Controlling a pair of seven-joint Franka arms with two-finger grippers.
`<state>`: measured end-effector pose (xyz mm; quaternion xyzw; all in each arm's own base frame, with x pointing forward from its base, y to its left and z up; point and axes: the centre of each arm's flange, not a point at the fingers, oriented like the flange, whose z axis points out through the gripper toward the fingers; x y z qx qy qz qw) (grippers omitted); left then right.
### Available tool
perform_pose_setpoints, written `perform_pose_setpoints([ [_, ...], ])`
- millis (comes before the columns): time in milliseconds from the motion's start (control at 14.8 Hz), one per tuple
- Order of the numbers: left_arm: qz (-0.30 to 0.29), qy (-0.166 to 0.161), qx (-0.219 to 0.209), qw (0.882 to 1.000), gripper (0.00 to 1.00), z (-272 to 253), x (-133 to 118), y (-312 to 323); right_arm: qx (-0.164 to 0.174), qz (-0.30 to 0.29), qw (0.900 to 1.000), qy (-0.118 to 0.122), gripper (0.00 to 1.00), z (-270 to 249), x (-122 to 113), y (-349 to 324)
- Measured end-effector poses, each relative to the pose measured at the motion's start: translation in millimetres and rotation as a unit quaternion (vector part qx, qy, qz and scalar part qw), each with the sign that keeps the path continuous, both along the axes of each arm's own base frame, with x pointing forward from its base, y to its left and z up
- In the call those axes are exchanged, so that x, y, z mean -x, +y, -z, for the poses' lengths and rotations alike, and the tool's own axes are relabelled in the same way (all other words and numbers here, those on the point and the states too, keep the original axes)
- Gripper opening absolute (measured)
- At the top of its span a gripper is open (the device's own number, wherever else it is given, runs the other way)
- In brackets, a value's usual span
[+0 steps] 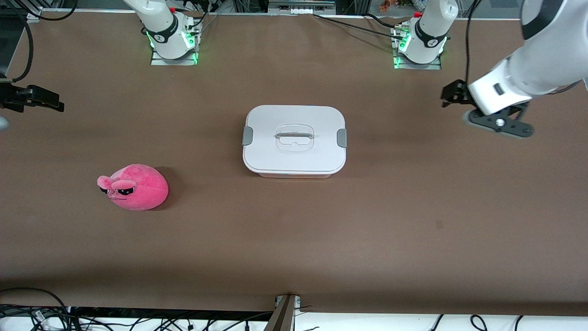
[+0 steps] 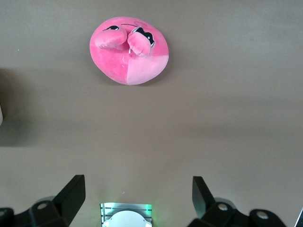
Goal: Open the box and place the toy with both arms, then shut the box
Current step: 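Reach the left gripper to the box lid handle while the right gripper approaches the toy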
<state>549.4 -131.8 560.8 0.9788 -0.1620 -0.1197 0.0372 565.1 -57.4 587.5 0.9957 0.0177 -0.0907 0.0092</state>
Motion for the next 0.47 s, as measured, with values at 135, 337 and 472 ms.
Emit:
perform_pose_setpoints([
  [135,0.075,0.009,0.041,0.996,1.00,13,-4,-37,0.000,0.000,1.000,0.001,1.00,1,0,0],
  [337,0.184,0.006,0.073,0.980,1.00,43,-16,-96,-0.001,0.000,1.000,0.008,1.00,9,-4,0],
  [472,0.235,0.002,0.080,0.969,1.00,61,-9,-148,-0.001,-0.001,1.000,0.017,1.00,19,-8,0],
])
